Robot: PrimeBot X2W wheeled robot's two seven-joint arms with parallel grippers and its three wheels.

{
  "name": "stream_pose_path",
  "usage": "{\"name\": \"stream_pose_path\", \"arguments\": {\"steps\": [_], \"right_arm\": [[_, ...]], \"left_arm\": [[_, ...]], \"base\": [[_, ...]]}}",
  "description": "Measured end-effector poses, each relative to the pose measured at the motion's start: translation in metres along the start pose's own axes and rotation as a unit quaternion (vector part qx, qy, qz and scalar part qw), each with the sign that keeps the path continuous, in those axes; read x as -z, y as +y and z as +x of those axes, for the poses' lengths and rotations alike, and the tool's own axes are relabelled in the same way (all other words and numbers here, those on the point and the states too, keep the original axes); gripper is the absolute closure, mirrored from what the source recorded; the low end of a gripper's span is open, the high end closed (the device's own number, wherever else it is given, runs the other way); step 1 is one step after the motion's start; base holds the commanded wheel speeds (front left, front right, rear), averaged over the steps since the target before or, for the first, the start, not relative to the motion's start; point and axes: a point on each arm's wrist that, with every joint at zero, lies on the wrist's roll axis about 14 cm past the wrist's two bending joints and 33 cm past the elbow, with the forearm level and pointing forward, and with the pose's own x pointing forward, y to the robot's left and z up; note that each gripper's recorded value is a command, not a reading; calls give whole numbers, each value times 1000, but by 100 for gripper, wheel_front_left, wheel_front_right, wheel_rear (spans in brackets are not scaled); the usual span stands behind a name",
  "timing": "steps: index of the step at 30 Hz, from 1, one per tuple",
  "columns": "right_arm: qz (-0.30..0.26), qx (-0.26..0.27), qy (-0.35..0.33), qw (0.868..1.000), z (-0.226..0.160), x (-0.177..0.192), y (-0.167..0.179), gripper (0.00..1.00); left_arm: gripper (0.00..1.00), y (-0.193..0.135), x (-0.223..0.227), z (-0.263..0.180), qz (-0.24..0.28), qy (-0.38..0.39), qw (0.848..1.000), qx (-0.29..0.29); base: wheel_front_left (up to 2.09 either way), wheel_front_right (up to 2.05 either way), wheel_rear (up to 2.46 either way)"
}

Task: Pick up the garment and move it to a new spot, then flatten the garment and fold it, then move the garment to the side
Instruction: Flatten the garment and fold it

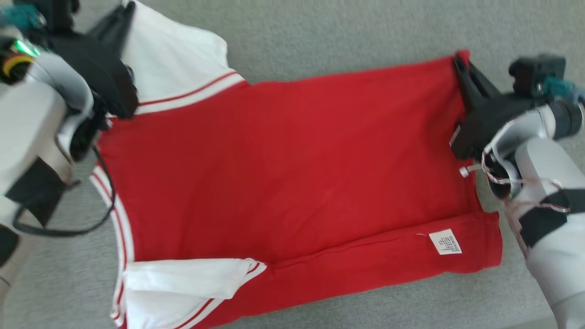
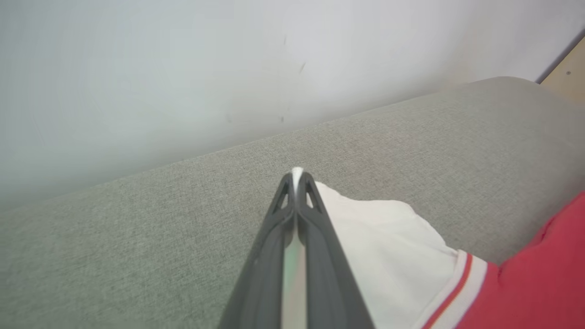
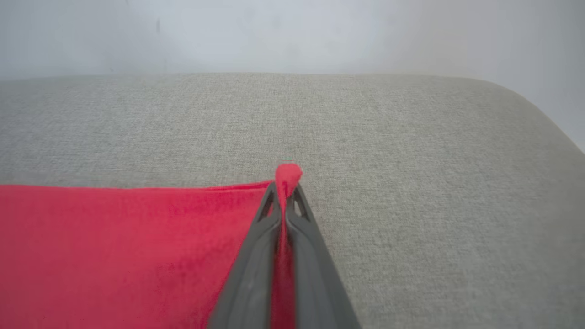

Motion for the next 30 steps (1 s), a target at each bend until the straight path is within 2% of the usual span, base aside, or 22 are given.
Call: {"name": "stream_pose_path", "arguments": {"steps": [8,17,24,30], "right_arm": [[-14,-4,-19,1000,-19,3,0,100],[-17,-37,-61,997,-21,-14,30,100],[-8,-41,-66,997,-36,-9,36,100],[2,-36,-72,997,-56,-3,30,100]], "left_arm": [[100,-21,-20,-45,1,-61,998,19],[100,-30,-46,-99,-8,-124,992,17],[100,-56,-29,-132,-25,-125,991,25],[100,-71,-13,-161,-48,-137,989,0]], "base": [[0,0,0],[0,0,0],[0,0,0],[0,0,0]]}}
